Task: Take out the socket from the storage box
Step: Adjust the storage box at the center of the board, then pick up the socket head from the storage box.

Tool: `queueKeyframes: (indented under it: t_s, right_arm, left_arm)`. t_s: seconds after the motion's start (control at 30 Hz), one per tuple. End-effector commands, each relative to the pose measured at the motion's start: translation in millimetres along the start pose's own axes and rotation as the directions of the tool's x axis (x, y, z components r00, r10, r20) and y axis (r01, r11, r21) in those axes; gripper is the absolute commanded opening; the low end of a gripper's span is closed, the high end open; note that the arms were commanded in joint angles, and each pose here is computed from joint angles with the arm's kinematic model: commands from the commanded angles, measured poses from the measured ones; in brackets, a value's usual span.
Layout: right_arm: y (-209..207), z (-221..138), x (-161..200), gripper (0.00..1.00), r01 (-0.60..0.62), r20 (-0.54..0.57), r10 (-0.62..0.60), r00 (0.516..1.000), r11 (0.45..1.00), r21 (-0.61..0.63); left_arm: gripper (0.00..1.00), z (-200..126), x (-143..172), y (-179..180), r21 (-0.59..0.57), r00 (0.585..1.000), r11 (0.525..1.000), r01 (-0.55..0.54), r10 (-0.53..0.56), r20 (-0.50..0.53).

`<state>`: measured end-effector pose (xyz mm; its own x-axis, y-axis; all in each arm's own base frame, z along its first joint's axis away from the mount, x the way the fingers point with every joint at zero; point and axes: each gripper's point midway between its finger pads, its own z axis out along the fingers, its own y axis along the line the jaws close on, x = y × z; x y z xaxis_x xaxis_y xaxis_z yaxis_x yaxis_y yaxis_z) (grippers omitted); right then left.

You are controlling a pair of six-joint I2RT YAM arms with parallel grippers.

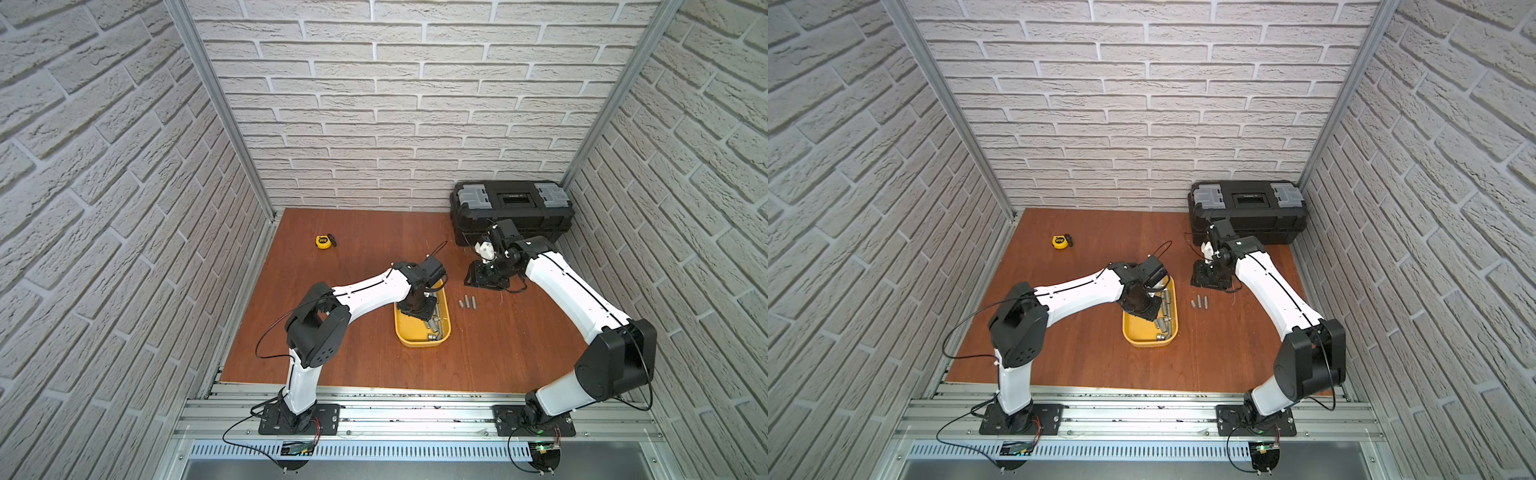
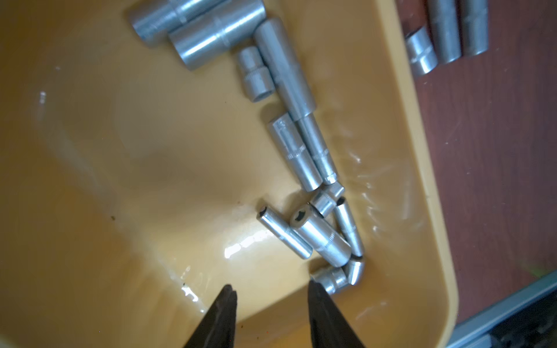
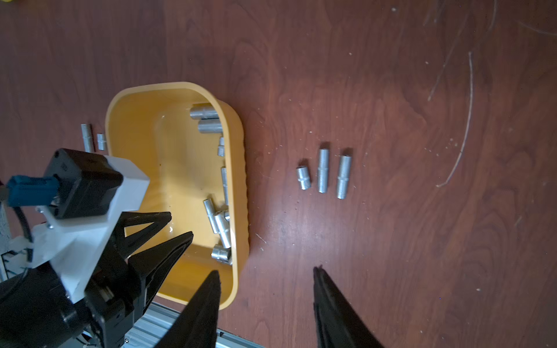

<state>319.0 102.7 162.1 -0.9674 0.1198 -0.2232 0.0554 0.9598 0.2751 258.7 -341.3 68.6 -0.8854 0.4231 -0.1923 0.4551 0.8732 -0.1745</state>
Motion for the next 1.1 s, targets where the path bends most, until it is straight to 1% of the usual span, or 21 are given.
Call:
queueKeyframes:
  t_s: [0.0,0.17,0.3,0.37,0.73,0.97,1.07]
  right_arm:
    - [-8.9,2.1,3.8,0.51,-0.014,0.017,0.014,1.0,1.0,0.005]
    - [-15.5,9.3,11.4,0.51,-0.039,0.01,0.039,0.999,0.999,-0.005]
    - [-17.7,12.9,14.8,0.51,-0.043,0.001,0.043,0.999,0.999,-0.008]
    - [-18.1,14.5,16.1,0.51,-0.044,-0.004,0.044,0.999,0.999,-0.011]
    - [-19.3,19.4,17.6,0.51,-0.051,-0.015,0.051,0.999,0.998,-0.019]
    - [-19.1,25.0,19.7,0.5,-0.053,-0.034,0.052,0.998,0.998,-0.027]
    - [-19.2,26.3,20.6,0.5,-0.054,-0.038,0.053,0.998,0.998,-0.029]
  left_arm:
    - [0.43,0.3,-2.0,-5.0,-0.006,1.0,1.0,-0.008,0.008,-0.001]
    - [0.43,12.1,-2.2,-0.1,-0.033,1.0,0.999,0.012,-0.012,-0.002]
    - [0.38,19.7,-4.9,4.4,-0.057,1.0,0.998,0.024,-0.024,0.001]
    - [0.37,24.7,-5.2,4.9,-0.061,1.0,0.998,0.028,-0.029,-0.004]
    - [0.35,39.3,-11.8,4.5,-0.06,0.999,0.997,0.041,-0.041,0.001]
    - [0.35,51.1,-11.4,5.4,-0.06,0.999,0.997,0.038,-0.039,-0.025]
    - [0.29,54.5,-9.8,7.2,-0.065,0.999,0.997,0.038,-0.04,-0.034]
